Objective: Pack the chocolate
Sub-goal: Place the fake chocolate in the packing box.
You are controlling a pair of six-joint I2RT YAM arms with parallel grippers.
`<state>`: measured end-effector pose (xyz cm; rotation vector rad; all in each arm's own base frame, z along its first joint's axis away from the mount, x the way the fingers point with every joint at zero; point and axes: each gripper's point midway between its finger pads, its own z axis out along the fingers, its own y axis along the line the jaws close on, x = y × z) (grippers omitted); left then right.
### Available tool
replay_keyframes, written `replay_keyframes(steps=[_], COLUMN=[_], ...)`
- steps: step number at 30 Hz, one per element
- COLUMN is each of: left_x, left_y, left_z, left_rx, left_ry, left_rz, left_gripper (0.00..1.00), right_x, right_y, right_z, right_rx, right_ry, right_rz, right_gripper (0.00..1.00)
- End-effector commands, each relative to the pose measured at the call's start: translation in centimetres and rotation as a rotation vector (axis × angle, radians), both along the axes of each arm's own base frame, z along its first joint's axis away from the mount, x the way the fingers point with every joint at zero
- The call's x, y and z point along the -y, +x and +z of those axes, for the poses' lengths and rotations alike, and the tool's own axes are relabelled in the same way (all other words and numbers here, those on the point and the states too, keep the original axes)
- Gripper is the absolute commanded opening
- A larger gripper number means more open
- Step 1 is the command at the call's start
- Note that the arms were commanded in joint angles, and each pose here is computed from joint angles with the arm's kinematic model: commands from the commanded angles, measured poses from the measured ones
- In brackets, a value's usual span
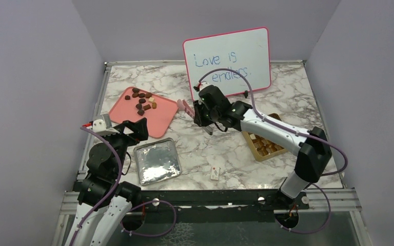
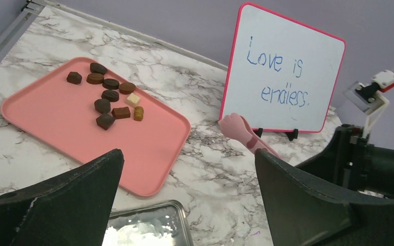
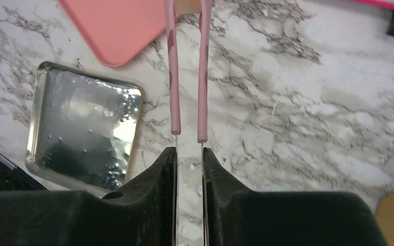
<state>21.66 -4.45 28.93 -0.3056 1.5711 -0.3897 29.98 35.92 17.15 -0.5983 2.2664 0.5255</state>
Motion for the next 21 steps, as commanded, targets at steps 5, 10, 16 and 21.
replay_keyframes(steps=[5, 10, 16, 21], left_x=[-0.3, -0.3, -0.2, -0.2], left_y=[0.3, 0.2, 0.2, 0.2], left_z=[0.3, 0.3, 0.4, 0.4], left_rx=[0.009, 0.010, 0.012, 0.013], left_ry=[0.000, 0.001, -0.001, -0.001], left_rz=[0.018, 0.021, 0.012, 0.013], left_gripper=[0.99, 0.99, 0.99, 0.99], right_x=[7.6, 11.6, 16.1, 20.6], right_y=[-2.7, -4.2, -5.9, -7.9], right_z=[1.9, 2.0, 1.9, 1.5], right_rx=[-0.086, -0.128, -0.173, -0.178], right_ry=[-0.014, -0.039, -0.111, -0.194], right_rz=[-0.377, -0.587, -0.838, -1.080], right_gripper=[0.23, 0.25, 0.25, 0.26])
